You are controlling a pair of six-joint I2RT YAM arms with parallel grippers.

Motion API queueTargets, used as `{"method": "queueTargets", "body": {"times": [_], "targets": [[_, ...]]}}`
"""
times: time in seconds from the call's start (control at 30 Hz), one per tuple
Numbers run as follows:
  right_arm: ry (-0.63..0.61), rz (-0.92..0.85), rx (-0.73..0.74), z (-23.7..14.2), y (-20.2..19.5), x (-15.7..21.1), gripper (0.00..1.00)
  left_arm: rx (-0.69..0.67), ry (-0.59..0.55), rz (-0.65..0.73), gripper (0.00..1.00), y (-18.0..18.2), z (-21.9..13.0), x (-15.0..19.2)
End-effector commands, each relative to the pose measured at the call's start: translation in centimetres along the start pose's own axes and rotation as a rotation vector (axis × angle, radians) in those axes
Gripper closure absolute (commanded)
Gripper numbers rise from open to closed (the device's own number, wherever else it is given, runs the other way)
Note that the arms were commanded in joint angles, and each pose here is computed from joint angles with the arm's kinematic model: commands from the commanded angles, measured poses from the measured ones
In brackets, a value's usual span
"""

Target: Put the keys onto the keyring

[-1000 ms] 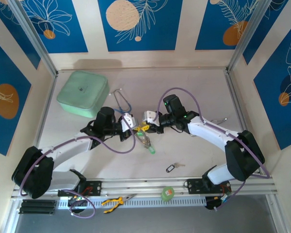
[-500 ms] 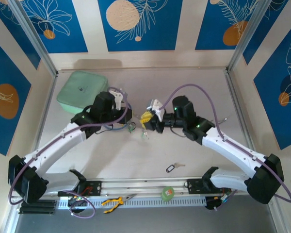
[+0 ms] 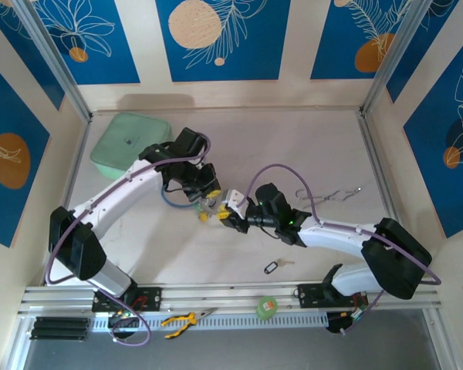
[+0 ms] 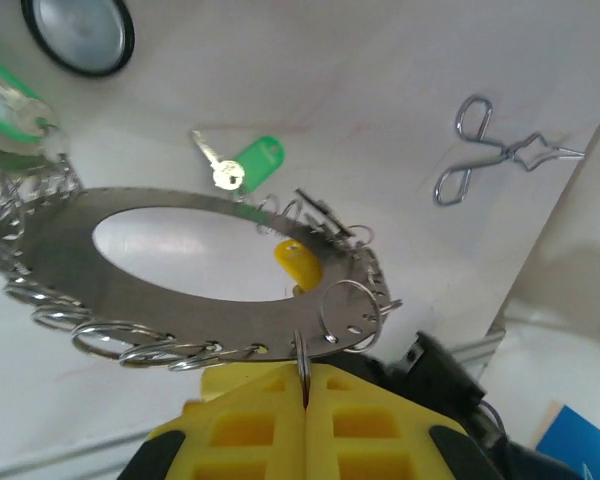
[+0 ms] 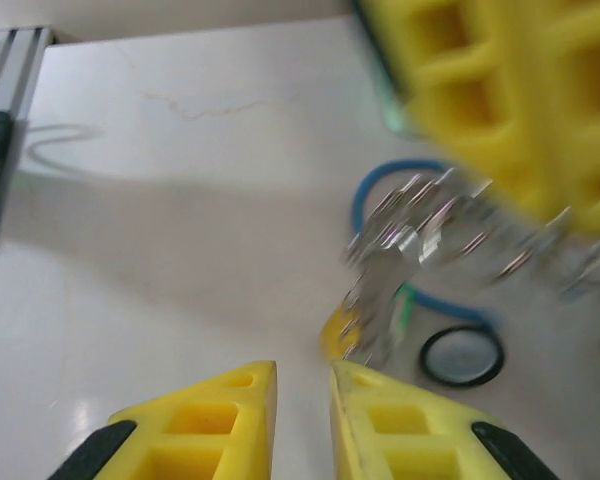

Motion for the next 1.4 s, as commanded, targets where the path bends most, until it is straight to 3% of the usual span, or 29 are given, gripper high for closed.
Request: {"method": "queueTargets", "body": {"times": [0.0,0.37,1.37], "targets": [[-0.126,-0.118,0.102,-0.3,-1.5,-2.8,0.80,0.011,0.101,-0.143,1.00,0.2,-0.6,1.8],[-0.096,-0.311,0.165,-1.5,-1.6,-0.7,0.83,-0.028,0.132,-0.254,1.00,1.4,-0.3,2.6],[-0.133,-0.331,0.194,-0.9,-1.4,-2.9,0.79,-0.020,0.138,-0.306,1.00,2.1,-0.2,3.1]]}}
Point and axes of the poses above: each hand's point on the last joint's axis, 136 mm out from that joint toward the fingers, its own z axis out along the fingers, its own y axis along the line the jaws close on, x = y × z, the point moved 2 cm from there along -z, back along the fingers
